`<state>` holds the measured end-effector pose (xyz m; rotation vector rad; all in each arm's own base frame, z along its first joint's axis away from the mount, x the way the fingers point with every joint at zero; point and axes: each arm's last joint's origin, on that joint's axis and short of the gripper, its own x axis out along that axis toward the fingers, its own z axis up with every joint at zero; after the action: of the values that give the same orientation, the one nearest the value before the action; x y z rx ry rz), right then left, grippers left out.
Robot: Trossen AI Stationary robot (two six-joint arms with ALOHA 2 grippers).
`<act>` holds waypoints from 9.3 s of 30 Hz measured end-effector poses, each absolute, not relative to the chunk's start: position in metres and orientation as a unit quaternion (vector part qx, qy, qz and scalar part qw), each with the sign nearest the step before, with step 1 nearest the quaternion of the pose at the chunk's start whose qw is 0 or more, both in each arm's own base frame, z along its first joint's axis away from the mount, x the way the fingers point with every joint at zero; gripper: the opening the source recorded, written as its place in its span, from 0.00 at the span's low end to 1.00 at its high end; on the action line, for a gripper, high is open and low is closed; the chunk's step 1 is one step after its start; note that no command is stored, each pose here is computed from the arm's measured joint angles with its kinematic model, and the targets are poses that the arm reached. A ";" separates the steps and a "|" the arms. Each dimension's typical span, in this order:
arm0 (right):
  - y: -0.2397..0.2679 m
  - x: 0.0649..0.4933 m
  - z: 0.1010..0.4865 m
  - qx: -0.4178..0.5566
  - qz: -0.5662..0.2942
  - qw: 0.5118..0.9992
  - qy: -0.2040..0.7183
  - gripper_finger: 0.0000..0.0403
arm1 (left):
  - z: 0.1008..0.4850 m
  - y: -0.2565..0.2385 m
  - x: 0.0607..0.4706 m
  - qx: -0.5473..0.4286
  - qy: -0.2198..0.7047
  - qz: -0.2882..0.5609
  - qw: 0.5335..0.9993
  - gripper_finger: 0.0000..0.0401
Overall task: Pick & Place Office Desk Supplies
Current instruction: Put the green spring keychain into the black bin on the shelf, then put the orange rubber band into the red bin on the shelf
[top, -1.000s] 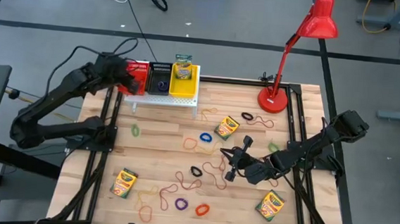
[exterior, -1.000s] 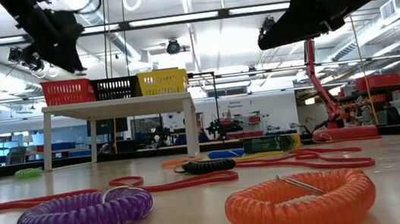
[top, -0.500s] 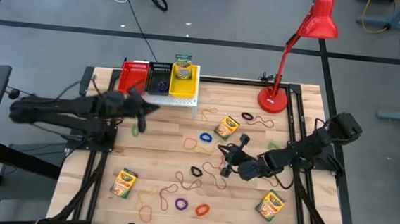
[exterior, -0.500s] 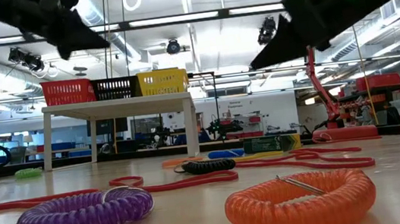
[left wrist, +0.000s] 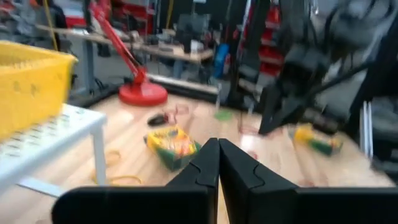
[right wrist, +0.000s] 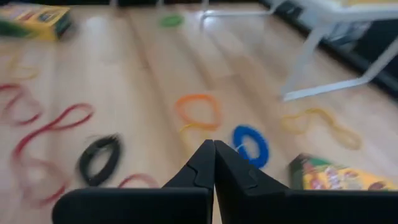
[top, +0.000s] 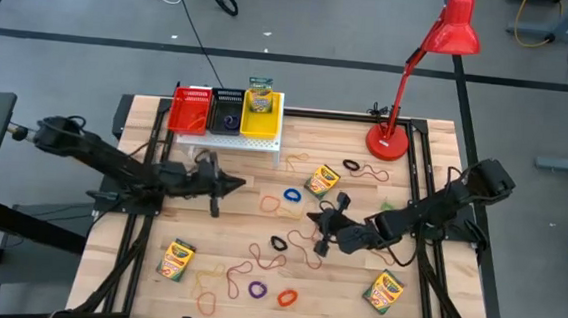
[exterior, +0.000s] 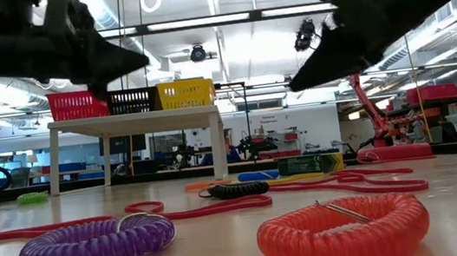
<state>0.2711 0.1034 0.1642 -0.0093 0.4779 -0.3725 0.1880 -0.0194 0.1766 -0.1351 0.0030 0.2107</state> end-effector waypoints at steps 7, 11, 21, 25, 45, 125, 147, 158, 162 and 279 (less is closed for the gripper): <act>0.092 0.236 0.173 0.080 -0.219 0.915 0.328 0.09 | 0.166 -0.031 0.213 -0.017 0.003 0.082 0.997 0.01; 0.079 0.206 0.170 0.141 -0.306 0.852 0.401 0.16 | 0.159 -0.036 0.226 -0.020 -0.017 0.061 0.998 0.01; 0.049 0.170 0.161 0.206 -0.458 0.681 0.533 0.32 | 0.135 -0.045 0.269 0.004 0.012 0.055 0.998 0.02; 0.034 0.165 0.151 0.223 -0.460 0.642 0.571 0.33 | 0.132 -0.047 0.277 0.006 0.015 0.045 0.999 0.02; 0.008 0.163 0.130 0.235 -0.412 0.636 0.609 0.07 | 0.132 -0.048 0.277 -0.047 0.008 0.035 0.998 0.02; 0.122 0.250 0.227 -0.051 -0.026 0.982 0.178 0.02 | 0.339 0.044 0.183 0.056 0.244 0.431 0.867 0.06; 0.122 0.250 0.227 -0.048 -0.029 0.983 0.178 0.02 | 0.299 0.168 0.176 -0.027 0.357 0.395 0.846 0.33; 0.118 0.252 0.227 -0.048 -0.042 0.982 0.178 0.03 | 0.325 0.107 0.172 0.001 0.256 0.239 0.937 0.32; 0.117 0.255 0.219 -0.064 -0.077 0.978 0.185 0.01 | 0.299 0.067 0.190 0.044 0.186 0.132 0.973 0.17; 0.103 0.219 0.134 -0.009 -0.170 0.965 0.200 0.02 | 0.349 -0.009 0.179 -0.014 0.246 0.360 0.900 0.01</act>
<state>0.2188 0.1032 0.1336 -0.0192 0.4041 -0.3436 0.1794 -0.0093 0.3493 -0.0281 0.5094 0.7459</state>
